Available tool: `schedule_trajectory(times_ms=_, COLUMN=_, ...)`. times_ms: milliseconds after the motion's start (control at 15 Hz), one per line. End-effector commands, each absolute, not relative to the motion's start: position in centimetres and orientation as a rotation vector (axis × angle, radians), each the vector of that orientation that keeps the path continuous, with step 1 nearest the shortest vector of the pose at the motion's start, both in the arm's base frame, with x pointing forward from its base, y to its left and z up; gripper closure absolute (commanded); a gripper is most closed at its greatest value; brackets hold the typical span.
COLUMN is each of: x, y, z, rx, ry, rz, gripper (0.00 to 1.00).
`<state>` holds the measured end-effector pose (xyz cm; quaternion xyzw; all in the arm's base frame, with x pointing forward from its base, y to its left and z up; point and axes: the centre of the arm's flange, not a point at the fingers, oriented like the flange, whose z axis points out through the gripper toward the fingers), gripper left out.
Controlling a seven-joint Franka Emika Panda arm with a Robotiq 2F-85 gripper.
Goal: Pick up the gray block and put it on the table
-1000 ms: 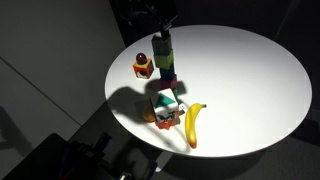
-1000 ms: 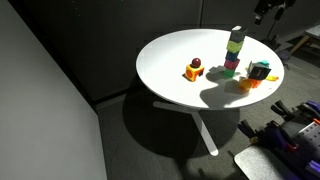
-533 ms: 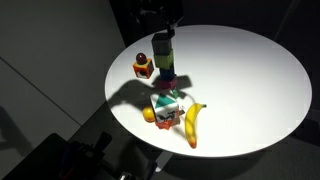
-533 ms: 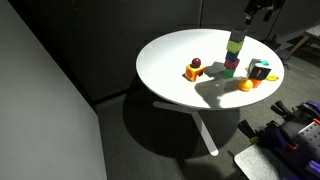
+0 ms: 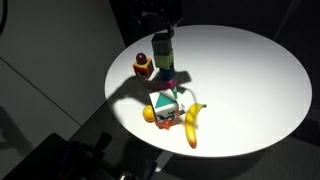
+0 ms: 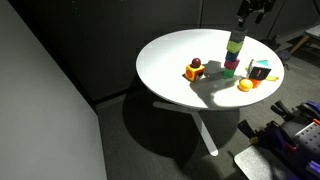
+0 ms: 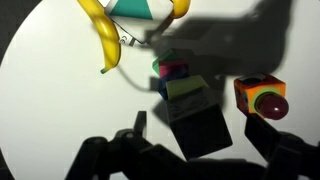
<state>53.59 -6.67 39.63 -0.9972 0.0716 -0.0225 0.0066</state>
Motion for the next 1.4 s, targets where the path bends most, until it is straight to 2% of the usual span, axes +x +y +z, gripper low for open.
schedule_trajectory(times_ms=0, x=55.2, y=-6.6, z=39.2, rx=-3.132, ry=0.205, rz=-0.050, gripper=0.00)
schedule_trajectory(times_ms=800, x=56.2, y=-6.7, z=36.9, rx=-3.159, ry=0.202, rz=-0.007, gripper=0.02)
schedule_trajectory(times_ms=867, x=56.3, y=-6.7, z=36.8, rx=-3.162, ry=0.202, rz=-0.001, gripper=0.25)
schedule_trajectory(times_ms=1000, x=56.4, y=-6.8, z=36.5, rx=-3.170, ry=0.200, rz=0.010, gripper=0.30)
schedule_trajectory(times_ms=1267, x=56.1, y=-6.5, z=36.6, rx=-3.185, ry=0.169, rz=0.009, gripper=0.63)
schedule_trajectory(times_ms=1333, x=56.0, y=-6.5, z=36.7, rx=-3.186, ry=0.162, rz=0.006, gripper=0.64)
